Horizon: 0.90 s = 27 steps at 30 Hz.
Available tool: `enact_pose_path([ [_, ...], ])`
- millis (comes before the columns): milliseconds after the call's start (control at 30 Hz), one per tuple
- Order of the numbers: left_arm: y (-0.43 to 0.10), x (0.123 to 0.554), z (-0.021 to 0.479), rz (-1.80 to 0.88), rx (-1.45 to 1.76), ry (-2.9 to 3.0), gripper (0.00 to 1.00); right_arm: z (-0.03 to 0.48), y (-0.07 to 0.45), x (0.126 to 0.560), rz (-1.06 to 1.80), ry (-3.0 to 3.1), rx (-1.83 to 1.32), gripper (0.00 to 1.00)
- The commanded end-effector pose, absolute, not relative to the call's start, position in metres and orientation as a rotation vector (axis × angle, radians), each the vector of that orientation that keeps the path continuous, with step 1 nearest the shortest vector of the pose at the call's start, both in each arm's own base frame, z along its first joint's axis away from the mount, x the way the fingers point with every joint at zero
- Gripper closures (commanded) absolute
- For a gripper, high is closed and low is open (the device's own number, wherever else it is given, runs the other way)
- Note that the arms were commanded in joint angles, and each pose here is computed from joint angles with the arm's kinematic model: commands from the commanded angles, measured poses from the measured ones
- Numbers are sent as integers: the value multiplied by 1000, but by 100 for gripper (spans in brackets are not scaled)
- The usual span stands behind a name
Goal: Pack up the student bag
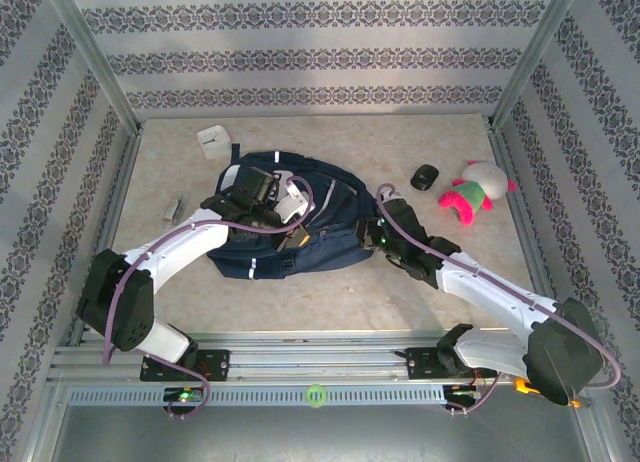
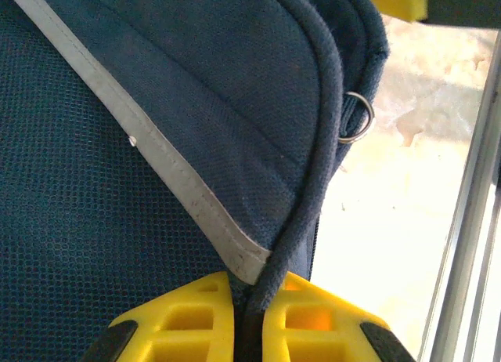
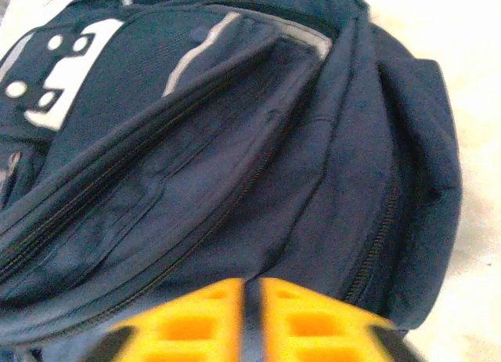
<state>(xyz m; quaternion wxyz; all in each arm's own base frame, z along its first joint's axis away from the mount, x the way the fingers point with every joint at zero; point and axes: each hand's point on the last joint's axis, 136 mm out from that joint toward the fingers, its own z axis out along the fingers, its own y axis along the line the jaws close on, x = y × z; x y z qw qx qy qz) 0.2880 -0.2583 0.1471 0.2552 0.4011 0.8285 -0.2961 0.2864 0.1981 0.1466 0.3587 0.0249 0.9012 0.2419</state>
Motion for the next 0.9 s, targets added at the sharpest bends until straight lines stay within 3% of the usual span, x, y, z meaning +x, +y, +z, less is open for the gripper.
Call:
enact_pose_path([
  [0,-263,279,157,-933,1010,2294,98,158,223,262,714,2312,-107,68],
  [133,-274,273,164,-1086,925,2304,100,175,246,245,719,2252,-182,60],
  [700,-282,262,159,-1274,762,2467,100,164,291,268,600,2264,-212,59],
  [800,-283,260,160,-1293,771,2464,100,163,287,280,537,2249,-175,62],
  [867,-283,260,160,-1292,779,2464,100,160,277,288,477,2263,-137,71],
])
